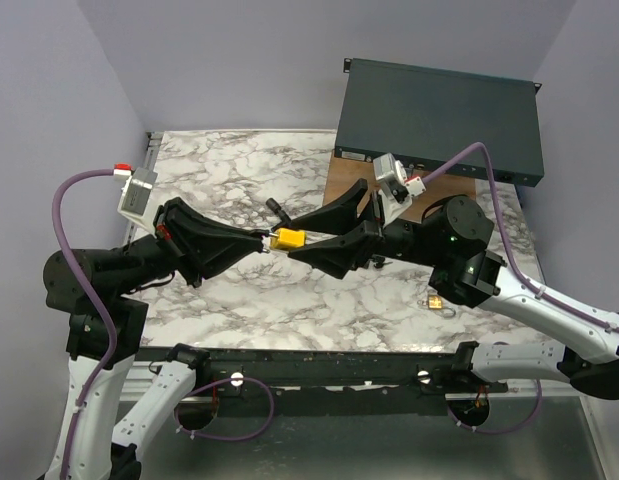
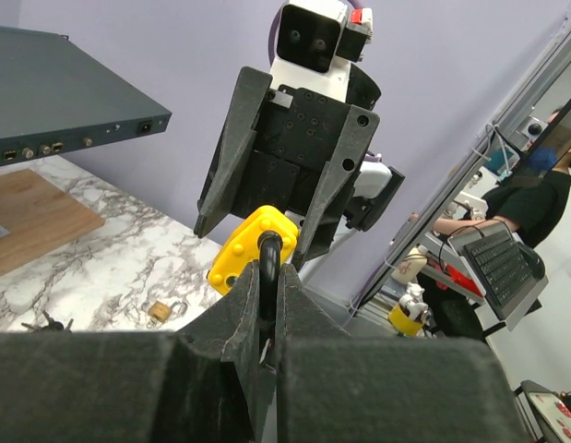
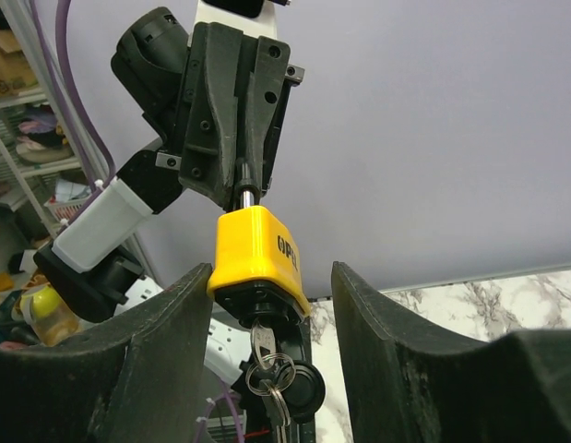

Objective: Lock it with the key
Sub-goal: Pick up the lock from the center of the board.

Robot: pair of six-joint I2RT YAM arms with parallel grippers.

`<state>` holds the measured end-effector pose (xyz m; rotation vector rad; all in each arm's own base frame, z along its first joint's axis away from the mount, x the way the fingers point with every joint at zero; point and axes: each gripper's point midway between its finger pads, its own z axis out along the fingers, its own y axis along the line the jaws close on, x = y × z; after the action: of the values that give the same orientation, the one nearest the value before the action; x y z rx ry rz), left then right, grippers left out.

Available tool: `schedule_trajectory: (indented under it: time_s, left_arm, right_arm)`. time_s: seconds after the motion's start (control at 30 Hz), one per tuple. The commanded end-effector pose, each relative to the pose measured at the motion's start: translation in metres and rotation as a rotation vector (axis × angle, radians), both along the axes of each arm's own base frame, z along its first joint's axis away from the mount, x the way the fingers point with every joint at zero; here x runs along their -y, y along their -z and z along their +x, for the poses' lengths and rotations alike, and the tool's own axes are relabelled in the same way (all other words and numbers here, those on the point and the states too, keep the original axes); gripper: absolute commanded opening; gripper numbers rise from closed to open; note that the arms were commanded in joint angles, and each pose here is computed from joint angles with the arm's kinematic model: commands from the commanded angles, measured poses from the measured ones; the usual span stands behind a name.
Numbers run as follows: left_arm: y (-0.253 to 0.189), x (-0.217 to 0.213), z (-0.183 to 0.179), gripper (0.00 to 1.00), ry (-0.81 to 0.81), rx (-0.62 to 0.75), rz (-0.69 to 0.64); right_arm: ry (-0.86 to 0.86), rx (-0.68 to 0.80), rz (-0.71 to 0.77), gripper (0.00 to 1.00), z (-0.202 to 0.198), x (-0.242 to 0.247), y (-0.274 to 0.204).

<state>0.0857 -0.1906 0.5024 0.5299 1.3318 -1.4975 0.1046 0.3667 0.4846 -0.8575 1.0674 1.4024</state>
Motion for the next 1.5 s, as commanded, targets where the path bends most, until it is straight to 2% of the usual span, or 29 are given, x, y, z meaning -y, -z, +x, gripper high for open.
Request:
schedule_trajectory:
  time_s: [0.0,0.17,0.3,0.5,0.63,0.9,1.0,1.03,1.1,1.23,1.47]
  left_arm:
    - [-0.023,-0.005,-0.012,0.0,-0.018,0.075,-0.044]
    - [-0.021,-0.005,-0.009,0.0,-0.022,0.061,-0.046]
    - [-0.02,-0.005,-0.007,0.0,-0.024,0.055,-0.047]
    - [-0.019,-0.004,-0.004,0.0,-0.025,0.044,-0.046]
    - [-0.017,-0.003,-0.002,0.0,-0.023,0.035,-0.043]
    - [-0.002,0.003,0.003,0.0,0.009,-0.002,0.005]
    - [0.009,0.005,0.003,0.0,0.03,0.002,0.048]
    - [0.012,0.006,0.004,0.03,0.036,-0.004,0.06]
    - [0.018,0.008,0.004,0.1,0.057,-0.008,0.08]
    - [0.024,0.009,0.002,0.19,0.083,0.002,0.106]
    - [0.033,0.01,-0.003,0.22,0.125,0.016,0.162]
  right_arm:
    - [-0.04,0.001,0.028,0.56,-0.008,-0.001,-0.005]
    - [-0.076,-0.011,0.019,0.53,-0.012,-0.006,-0.001]
    - [-0.075,-0.015,0.017,0.64,-0.012,-0.008,0.002]
    - [-0.064,-0.016,0.011,0.64,-0.009,-0.009,0.004]
    - [-0.062,-0.019,0.013,0.53,-0.008,-0.009,0.004]
    - [-0.048,-0.05,0.013,0.15,-0.007,-0.007,0.003]
    - [-0.048,-0.062,-0.003,0.06,-0.009,-0.002,0.003]
    - [-0.05,-0.069,-0.007,0.03,-0.01,0.0,0.003]
    - [-0.048,-0.079,-0.019,0.01,-0.012,0.004,0.006]
    - [-0.046,-0.096,-0.028,0.01,-0.016,0.013,0.009]
    - [-0.069,-0.106,-0.067,0.01,-0.025,0.023,0.008]
